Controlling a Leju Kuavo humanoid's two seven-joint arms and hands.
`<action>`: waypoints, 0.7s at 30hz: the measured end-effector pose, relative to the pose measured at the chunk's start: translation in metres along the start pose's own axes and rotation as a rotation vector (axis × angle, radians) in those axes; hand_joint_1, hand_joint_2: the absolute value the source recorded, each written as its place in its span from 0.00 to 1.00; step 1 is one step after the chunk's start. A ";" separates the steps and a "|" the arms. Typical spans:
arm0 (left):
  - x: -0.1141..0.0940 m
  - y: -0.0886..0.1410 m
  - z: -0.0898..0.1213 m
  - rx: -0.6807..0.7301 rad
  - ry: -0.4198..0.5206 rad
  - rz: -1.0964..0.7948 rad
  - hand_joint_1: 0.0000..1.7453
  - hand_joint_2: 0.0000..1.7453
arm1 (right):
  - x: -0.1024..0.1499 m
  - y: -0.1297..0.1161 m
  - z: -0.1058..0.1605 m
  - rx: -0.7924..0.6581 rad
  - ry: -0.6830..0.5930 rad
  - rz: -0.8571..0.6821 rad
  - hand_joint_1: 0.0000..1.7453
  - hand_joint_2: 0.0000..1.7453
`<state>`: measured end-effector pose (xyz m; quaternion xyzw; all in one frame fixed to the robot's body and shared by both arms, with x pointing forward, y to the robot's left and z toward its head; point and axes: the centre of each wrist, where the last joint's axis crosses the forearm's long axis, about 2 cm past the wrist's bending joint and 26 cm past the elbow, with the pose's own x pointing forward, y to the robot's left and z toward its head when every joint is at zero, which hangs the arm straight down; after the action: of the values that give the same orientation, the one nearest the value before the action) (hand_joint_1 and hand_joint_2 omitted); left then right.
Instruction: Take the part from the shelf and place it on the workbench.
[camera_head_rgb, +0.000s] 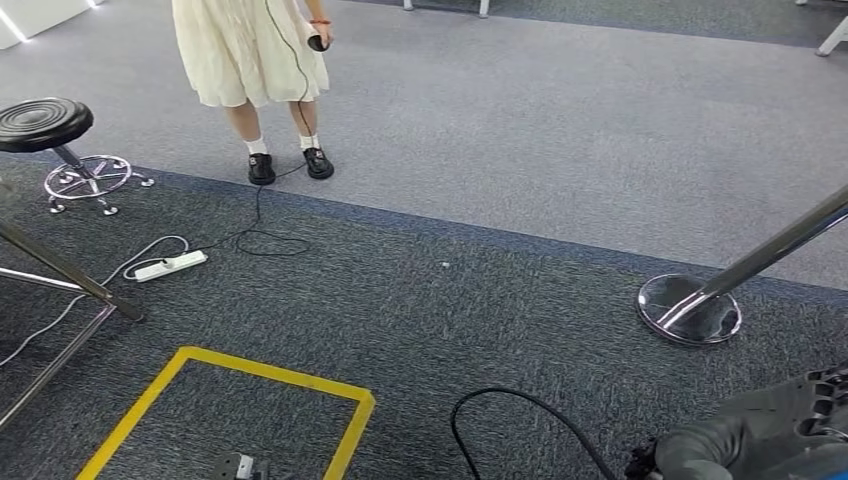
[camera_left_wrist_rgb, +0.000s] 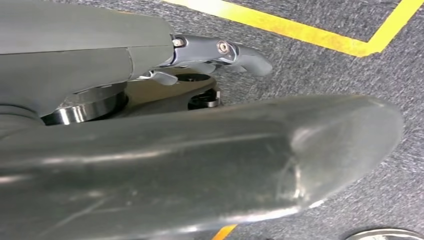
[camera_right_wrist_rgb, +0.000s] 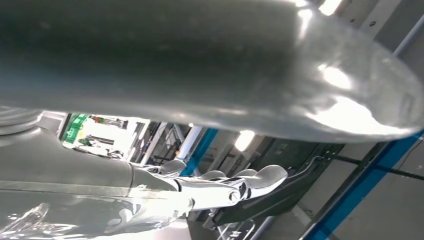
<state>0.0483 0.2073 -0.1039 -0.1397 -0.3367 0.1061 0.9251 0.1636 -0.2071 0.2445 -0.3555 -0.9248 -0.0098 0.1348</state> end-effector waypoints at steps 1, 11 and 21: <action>0.000 0.000 0.000 -0.005 -0.002 0.004 0.00 0.00 | 0.000 0.000 0.000 0.000 0.000 0.000 0.00 0.00; 0.000 0.000 0.000 -0.050 -0.026 0.042 0.00 0.00 | 0.000 0.000 0.000 0.000 0.000 -0.001 0.00 0.00; 0.000 0.000 0.000 -0.013 -0.016 0.029 0.00 0.00 | 0.000 0.000 0.000 0.000 -0.001 -0.001 0.00 0.00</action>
<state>0.0481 0.2078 -0.1039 -0.1499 -0.3426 0.1182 0.9199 0.1639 -0.2067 0.2447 -0.3550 -0.9251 -0.0098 0.1343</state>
